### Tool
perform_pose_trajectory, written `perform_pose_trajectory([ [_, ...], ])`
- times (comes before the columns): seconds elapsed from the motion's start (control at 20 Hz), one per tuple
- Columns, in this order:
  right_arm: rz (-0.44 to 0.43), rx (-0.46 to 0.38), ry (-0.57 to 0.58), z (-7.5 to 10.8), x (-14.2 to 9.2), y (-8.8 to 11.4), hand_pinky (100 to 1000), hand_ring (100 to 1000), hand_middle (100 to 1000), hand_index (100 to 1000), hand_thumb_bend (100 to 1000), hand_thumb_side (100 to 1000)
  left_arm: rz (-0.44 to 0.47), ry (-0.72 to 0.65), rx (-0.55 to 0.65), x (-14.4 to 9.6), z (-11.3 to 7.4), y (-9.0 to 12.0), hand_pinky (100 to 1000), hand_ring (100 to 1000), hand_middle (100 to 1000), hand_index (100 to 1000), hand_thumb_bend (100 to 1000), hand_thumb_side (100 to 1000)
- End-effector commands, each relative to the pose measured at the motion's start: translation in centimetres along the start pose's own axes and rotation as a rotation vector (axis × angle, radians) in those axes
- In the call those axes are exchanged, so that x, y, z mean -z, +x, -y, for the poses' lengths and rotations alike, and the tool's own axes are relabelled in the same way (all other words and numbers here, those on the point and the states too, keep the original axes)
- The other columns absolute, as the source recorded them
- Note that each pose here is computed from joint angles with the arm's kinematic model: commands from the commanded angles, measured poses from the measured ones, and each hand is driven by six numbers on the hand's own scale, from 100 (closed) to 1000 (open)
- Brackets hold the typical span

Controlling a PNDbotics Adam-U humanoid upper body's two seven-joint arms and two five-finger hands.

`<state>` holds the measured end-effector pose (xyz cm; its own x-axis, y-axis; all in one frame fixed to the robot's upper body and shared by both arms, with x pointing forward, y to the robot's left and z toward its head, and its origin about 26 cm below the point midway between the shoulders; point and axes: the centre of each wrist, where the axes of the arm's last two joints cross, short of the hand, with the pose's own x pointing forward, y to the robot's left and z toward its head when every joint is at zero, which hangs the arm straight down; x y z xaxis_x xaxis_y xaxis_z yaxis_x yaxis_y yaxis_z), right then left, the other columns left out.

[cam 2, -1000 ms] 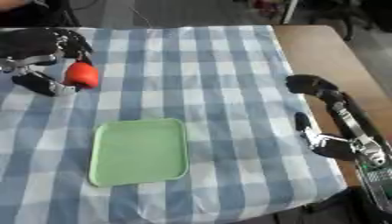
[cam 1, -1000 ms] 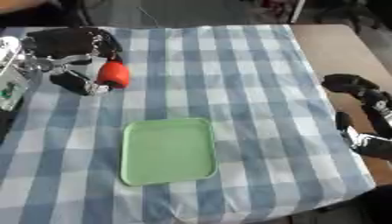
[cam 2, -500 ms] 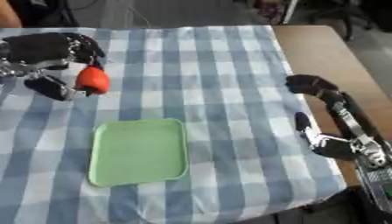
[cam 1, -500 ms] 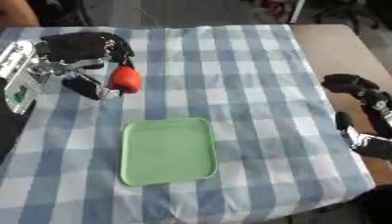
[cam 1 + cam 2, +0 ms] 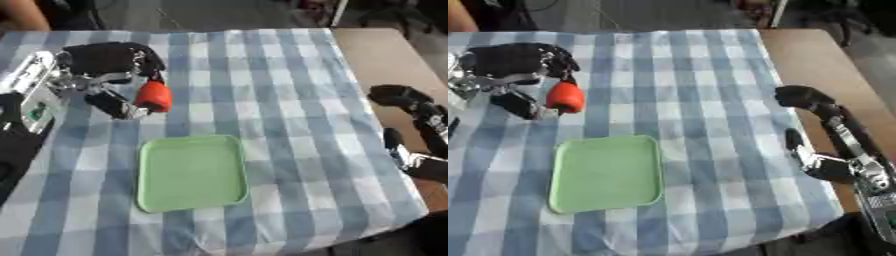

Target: Pick up objects on the table and place them in the box.

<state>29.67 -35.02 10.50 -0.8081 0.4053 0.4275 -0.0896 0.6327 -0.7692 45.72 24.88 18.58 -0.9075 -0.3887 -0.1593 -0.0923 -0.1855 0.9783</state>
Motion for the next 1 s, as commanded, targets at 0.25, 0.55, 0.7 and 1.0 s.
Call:
perform_pose_trajectory([
  [0.25, 0.187, -0.120, 0.208, 1.0, 0.4, 0.2, 835, 838, 860, 844, 100, 447, 0.115, -0.089, 0.051, 0.8, -0.7, 0.7, 888, 766, 491, 376, 100, 531],
  [0.55, 0.187, -0.120, 0.209, 1.0, 0.4, 0.1, 835, 838, 860, 845, 100, 448, 0.143, -0.109, 0.055, 1.4, -0.3, 1.5, 887, 766, 491, 377, 100, 538],
  [0.7, 0.188, -0.119, 0.210, 1.0, 0.4, 0.2, 835, 838, 860, 845, 100, 448, 0.155, -0.122, 0.049, 1.7, 0.1, 1.9, 887, 766, 491, 377, 100, 543],
  [1.0, 0.187, -0.120, 0.211, 1.0, 0.4, 0.1, 835, 838, 860, 845, 100, 448, 0.196, -0.151, 0.048, 2.5, 0.7, 2.9, 887, 767, 492, 377, 100, 552],
])
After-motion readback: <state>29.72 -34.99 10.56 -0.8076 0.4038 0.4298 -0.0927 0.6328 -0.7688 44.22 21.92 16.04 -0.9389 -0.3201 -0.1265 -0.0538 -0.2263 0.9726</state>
